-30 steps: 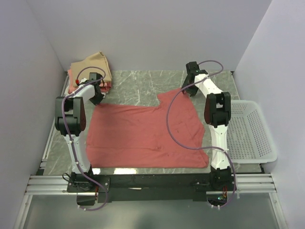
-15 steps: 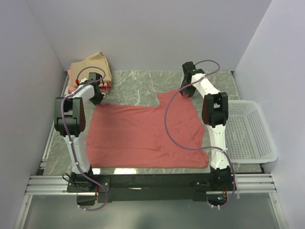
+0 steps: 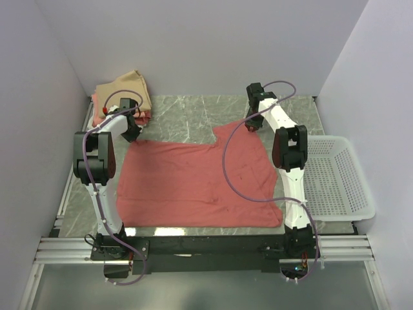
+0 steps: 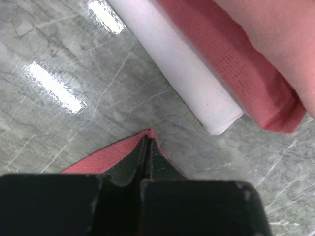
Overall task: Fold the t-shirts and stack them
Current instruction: Fold the tshirt
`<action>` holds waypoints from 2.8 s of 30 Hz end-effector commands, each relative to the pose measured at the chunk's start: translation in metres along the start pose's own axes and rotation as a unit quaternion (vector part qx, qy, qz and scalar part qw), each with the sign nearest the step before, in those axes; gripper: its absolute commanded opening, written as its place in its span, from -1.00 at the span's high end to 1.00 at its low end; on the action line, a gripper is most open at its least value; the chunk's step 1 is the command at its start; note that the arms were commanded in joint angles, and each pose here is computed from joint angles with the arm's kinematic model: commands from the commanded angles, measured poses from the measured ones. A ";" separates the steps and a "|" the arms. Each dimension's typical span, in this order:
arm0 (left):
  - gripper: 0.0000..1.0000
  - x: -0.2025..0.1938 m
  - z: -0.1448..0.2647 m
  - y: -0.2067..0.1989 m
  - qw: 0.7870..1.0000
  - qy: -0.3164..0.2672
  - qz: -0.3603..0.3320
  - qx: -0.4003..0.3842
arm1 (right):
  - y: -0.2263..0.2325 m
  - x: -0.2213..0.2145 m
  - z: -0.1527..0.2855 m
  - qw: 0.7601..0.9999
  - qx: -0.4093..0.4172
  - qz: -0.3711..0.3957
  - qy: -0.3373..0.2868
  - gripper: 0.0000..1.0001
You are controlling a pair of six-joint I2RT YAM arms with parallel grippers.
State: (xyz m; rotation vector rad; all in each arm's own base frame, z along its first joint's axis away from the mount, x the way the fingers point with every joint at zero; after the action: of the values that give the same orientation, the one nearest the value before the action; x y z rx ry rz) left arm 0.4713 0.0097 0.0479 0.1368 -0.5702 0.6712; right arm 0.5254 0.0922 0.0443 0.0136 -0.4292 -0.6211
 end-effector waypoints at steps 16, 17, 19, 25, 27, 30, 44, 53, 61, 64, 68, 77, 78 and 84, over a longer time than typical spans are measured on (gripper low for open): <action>0.99 0.044 0.031 -0.015 0.998 -0.047 0.014 -0.045 | 0.008 0.044 0.051 0.995 0.057 -0.020 -0.079 1.00; 0.99 0.045 0.031 -0.016 0.998 -0.048 0.014 -0.047 | 0.008 0.047 0.055 0.994 0.060 -0.023 -0.084 1.00; 0.99 0.049 0.034 -0.019 0.997 -0.051 0.013 -0.053 | 0.009 0.056 0.067 0.992 0.073 -0.029 -0.098 1.00; 0.99 0.063 0.040 -0.029 0.996 -0.059 0.011 -0.067 | 0.011 0.073 0.094 0.986 0.104 -0.041 -0.123 1.00; 0.99 0.075 0.041 -0.024 0.995 -0.066 0.022 -0.067 | 0.011 0.078 0.100 0.985 0.110 -0.045 -0.128 1.00; 0.99 0.081 0.044 -0.025 0.995 -0.069 0.023 -0.073 | 0.010 0.083 0.109 0.982 0.120 -0.050 -0.134 1.00; 0.99 0.061 0.061 -0.006 0.993 -0.063 0.036 -0.098 | -0.028 0.039 0.128 0.982 0.129 -0.067 -0.123 1.00; 0.99 0.036 0.076 0.023 0.991 -0.061 0.068 -0.098 | -0.065 0.005 0.161 0.975 0.145 -0.093 -0.139 1.00; 0.99 0.012 0.096 0.049 0.986 -0.080 0.111 -0.100 | -0.101 -0.045 0.158 0.974 0.153 -0.114 -0.122 1.00; 0.99 0.003 0.099 0.054 0.984 -0.078 0.124 -0.105 | -0.112 -0.062 0.158 0.972 0.163 -0.123 -0.119 1.00; 0.99 -0.008 0.101 0.066 0.983 -0.081 0.134 -0.096 | -0.121 -0.074 0.163 0.969 0.173 -0.127 -0.121 1.00; 0.99 -0.016 0.107 0.085 0.980 -0.096 0.147 -0.090 | -0.133 -0.094 0.169 0.967 0.189 -0.127 -0.112 1.00; 0.99 -0.017 0.108 0.087 0.980 -0.096 0.146 -0.090 | -0.136 -0.097 0.167 0.968 0.186 -0.127 -0.111 1.00; 0.99 -0.026 0.109 0.098 0.980 -0.096 0.150 -0.091 | -0.145 -0.109 0.167 0.969 0.186 -0.127 -0.105 1.00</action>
State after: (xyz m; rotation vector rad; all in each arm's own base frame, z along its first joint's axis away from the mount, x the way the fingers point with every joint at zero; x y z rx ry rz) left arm 0.3439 0.0337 0.1069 -0.0510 -0.7767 0.8861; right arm 0.3002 0.0585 0.1284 0.3515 -0.7165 -0.7750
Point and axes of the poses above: each gripper's point midway between its finger pads, its own z axis back along the fingers, its own y axis along the line the jaws close on, x = y × z, the point moved 2 cm from there along z, back along the fingers, and after that the axes turned 13 degrees about -z, right-handed, at the moved point
